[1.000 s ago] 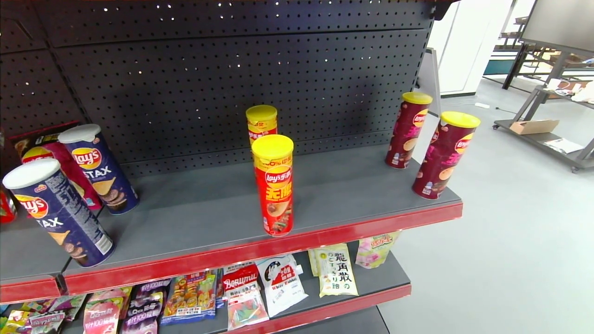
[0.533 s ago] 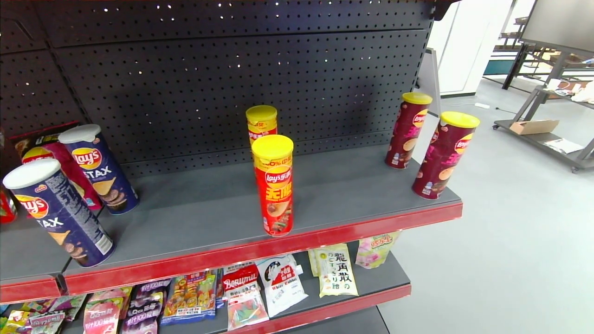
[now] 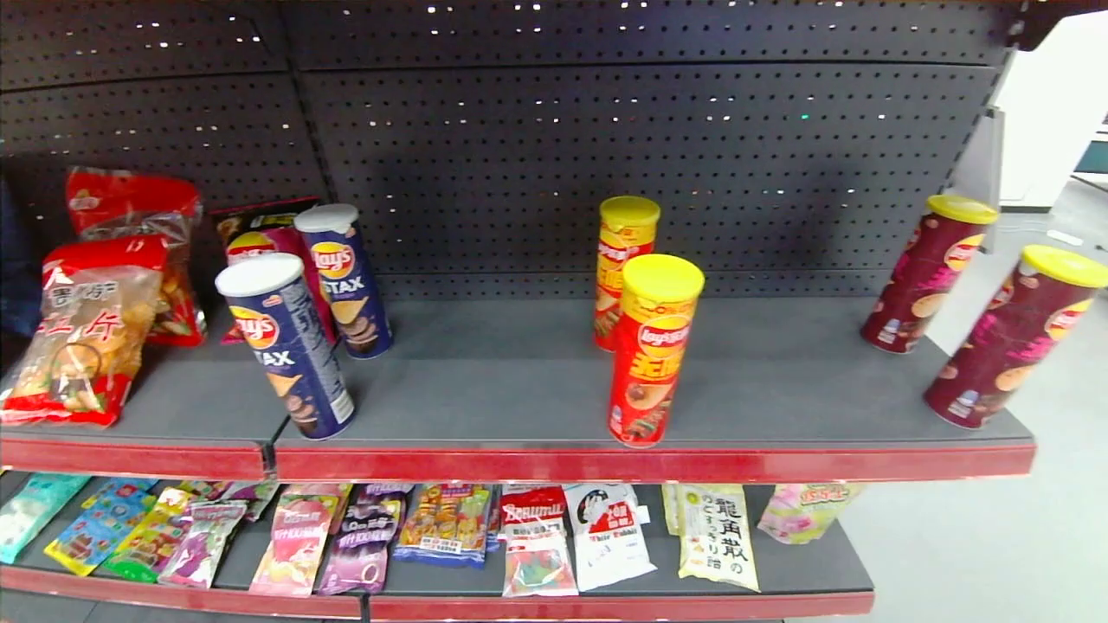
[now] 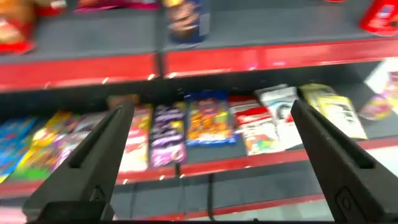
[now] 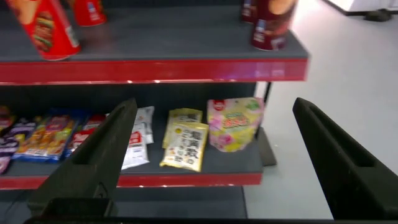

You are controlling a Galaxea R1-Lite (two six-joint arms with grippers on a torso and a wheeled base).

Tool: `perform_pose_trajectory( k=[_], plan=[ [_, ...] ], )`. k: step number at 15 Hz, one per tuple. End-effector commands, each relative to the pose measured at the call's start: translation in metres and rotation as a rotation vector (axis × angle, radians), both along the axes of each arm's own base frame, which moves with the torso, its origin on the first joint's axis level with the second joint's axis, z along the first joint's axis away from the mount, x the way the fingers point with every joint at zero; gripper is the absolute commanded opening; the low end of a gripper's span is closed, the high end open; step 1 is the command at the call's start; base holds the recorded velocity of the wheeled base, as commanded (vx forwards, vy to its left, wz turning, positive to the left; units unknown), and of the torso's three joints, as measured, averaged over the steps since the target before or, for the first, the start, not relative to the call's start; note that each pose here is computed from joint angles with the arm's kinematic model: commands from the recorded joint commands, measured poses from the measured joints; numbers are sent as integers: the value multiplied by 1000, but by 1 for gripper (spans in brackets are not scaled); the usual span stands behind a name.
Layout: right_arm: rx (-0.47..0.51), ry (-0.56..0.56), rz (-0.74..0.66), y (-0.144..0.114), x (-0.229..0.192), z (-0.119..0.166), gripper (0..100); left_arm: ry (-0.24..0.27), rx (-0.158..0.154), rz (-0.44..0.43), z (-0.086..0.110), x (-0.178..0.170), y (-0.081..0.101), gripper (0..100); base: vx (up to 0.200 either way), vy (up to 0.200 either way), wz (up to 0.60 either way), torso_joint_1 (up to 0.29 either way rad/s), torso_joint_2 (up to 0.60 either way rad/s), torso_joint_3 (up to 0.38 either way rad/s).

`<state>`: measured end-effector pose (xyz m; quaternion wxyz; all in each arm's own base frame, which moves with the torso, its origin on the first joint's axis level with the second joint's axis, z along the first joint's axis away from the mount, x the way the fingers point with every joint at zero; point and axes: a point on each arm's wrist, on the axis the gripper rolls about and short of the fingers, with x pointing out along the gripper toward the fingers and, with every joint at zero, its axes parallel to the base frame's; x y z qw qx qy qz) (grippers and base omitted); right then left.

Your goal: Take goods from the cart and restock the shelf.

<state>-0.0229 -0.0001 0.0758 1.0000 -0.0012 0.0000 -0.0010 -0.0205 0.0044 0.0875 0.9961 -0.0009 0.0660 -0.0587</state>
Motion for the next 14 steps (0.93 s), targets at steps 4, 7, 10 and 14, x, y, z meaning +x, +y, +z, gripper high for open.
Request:
perform_pose_trajectory(
  k=[4,7,10,14],
  plan=[
    [-1,0,2,0,0,0,100,-44,-2,3,-3,4,-1,100,0,0,0,0,0,0],
    [-1,0,0,0,0,0,100,-73,4,149,4,4,1,100,0,0,0,0,0,0],
    [-2,0,2,0,0,0,100,28,27,297,0,5,-1,100,0,0,0,0,0,0],
    [-1,0,2,0,0,0,100,-130,-8,60,-12,-2,-6,100,0,0,0,0,0,0]
  ],
)
